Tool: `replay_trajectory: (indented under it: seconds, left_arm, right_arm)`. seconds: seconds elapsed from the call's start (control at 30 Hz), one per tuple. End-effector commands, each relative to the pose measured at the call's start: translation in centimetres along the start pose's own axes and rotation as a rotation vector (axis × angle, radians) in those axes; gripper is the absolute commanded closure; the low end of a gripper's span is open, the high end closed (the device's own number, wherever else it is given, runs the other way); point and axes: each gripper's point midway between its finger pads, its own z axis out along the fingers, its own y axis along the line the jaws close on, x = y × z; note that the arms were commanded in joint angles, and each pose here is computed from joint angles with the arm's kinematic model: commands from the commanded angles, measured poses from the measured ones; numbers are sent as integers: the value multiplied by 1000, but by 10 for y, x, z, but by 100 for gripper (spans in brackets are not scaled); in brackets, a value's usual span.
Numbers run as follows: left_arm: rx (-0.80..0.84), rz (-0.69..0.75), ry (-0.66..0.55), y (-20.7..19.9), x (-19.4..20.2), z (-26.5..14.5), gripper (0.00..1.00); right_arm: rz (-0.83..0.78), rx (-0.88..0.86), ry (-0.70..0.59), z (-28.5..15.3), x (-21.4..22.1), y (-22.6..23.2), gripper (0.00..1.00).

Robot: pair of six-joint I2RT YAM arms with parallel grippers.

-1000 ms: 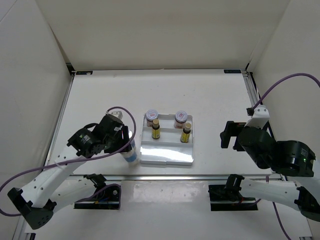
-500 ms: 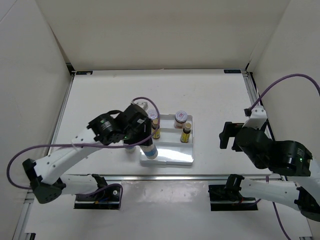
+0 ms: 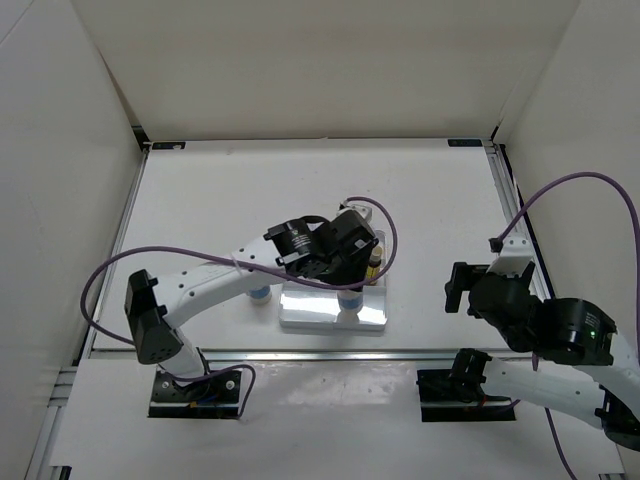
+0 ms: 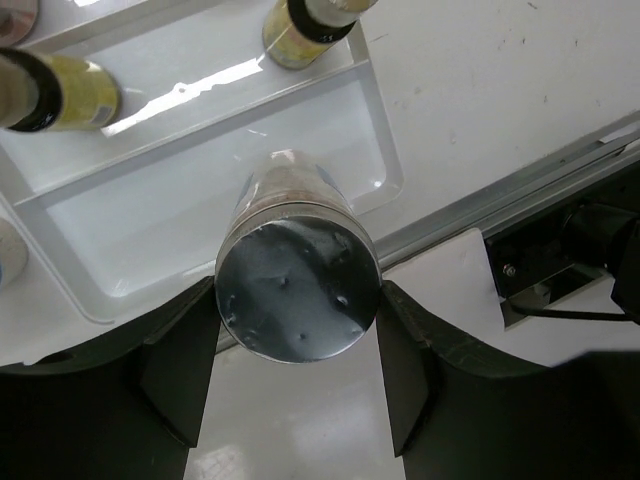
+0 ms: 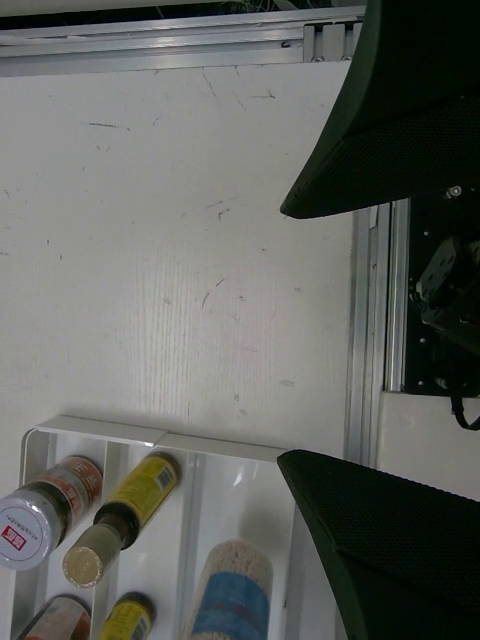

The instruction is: Organize the condiment bottles

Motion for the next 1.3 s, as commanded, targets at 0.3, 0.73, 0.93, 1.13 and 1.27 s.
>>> replay_trajectory:
  seconds: [0.3,0.73,0.93,1.13,1.27]
  left_arm:
    - [39,31,-110,-25,-32,28,87]
    - [104,45,-92,-29,-16,7,18]
    - [137,-6,-266,6,-24,-82,0]
    - [-87,-155,-386,113,0,-128,0]
    - [-173,-270,-378,156,30,-112,0]
  right_arm:
    - [-24,30,0,7,-5,9,1]
    - [-4,11,-19,3,-6,4,1]
    - [-4,11,-19,3,-6,4,1]
    - [3,7,-24,4,-5,5,1]
    - [-7,0,-17,3,-4,5,1]
